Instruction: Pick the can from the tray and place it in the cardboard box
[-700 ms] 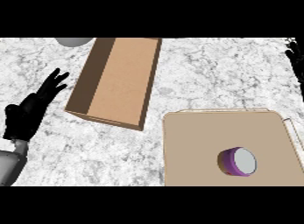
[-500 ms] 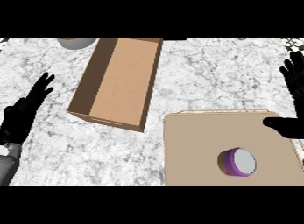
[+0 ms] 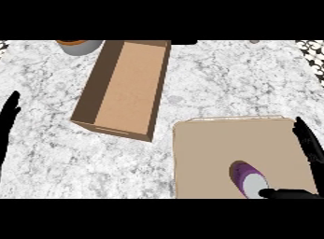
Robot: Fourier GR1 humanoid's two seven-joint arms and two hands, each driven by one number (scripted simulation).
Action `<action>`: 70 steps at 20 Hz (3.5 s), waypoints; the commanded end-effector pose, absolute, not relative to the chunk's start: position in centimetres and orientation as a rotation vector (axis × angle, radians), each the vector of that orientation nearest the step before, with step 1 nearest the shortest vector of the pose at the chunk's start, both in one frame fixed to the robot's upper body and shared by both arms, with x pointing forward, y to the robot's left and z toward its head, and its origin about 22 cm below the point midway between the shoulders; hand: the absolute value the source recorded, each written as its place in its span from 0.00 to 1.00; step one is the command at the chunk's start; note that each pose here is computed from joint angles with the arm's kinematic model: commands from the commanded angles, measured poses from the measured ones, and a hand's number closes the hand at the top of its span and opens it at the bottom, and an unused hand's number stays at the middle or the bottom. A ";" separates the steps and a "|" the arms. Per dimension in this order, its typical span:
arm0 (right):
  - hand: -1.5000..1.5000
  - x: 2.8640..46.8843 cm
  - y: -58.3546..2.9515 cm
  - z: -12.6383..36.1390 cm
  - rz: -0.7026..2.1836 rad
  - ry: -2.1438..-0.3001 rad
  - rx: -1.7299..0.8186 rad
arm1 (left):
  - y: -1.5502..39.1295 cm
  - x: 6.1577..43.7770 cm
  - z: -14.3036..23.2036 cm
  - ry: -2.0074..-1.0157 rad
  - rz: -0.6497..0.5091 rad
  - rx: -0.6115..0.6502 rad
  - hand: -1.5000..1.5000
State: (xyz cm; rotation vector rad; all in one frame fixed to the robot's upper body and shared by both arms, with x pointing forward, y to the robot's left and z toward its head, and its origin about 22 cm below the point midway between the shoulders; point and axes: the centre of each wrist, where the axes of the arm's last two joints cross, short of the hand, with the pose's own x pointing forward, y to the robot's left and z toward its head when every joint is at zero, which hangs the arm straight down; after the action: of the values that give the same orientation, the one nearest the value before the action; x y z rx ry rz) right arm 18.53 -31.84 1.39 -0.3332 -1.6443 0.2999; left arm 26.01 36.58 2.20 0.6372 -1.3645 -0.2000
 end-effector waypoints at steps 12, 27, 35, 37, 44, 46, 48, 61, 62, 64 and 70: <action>0.00 12.9 -39.2 1.1 0.775 -1.534 -0.458 | 37.1 25.3 2.2 -1.368 -0.199 0.661 0.50; 0.00 19.9 -32.8 7.1 1.123 -1.127 -0.390 | 37.2 26.1 2.4 -1.369 -0.236 0.643 0.50; 0.00 21.4 -29.8 4.5 1.145 -1.124 -0.408 | 35.0 26.4 0.6 -1.370 -0.212 0.642 0.50; 0.00 22.5 -28.9 5.2 1.142 -1.117 -0.393 | 35.7 25.6 2.2 -1.366 -0.214 0.668 0.50; 0.00 21.0 -30.5 5.0 1.140 -1.144 -0.353 | 36.5 25.8 0.6 -1.353 -0.211 0.633 0.50; 0.00 21.4 -28.0 5.2 1.155 -1.165 -0.323 | 35.7 25.3 0.4 -1.353 -0.214 0.647 0.50; 0.00 21.2 -29.7 5.9 1.162 -1.204 -0.304 | 36.5 27.5 2.8 -1.353 -0.202 0.646 0.50; 0.00 20.4 -26.0 5.9 1.229 -1.051 -0.365 | 36.1 25.0 2.0 -1.368 -0.209 0.644 0.50; 0.00 19.4 -25.1 4.9 1.211 -1.025 -0.349 | 36.3 26.0 2.3 -1.361 -0.204 0.668 0.50; 0.00 20.8 -23.5 1.9 1.226 -1.011 -0.359 | 37.9 26.2 2.7 -1.354 -0.202 0.643 0.50; 1.00 22.5 -23.6 1.8 1.214 -1.139 -0.528 | 35.7 25.5 1.4 -1.358 -0.210 0.647 0.50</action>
State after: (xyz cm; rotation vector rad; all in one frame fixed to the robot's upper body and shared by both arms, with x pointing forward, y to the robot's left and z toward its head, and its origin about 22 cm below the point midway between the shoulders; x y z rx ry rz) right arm 21.62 -24.88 3.09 -0.4168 -1.0598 1.1991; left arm 25.75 35.69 1.45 0.6473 -1.3591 -0.2082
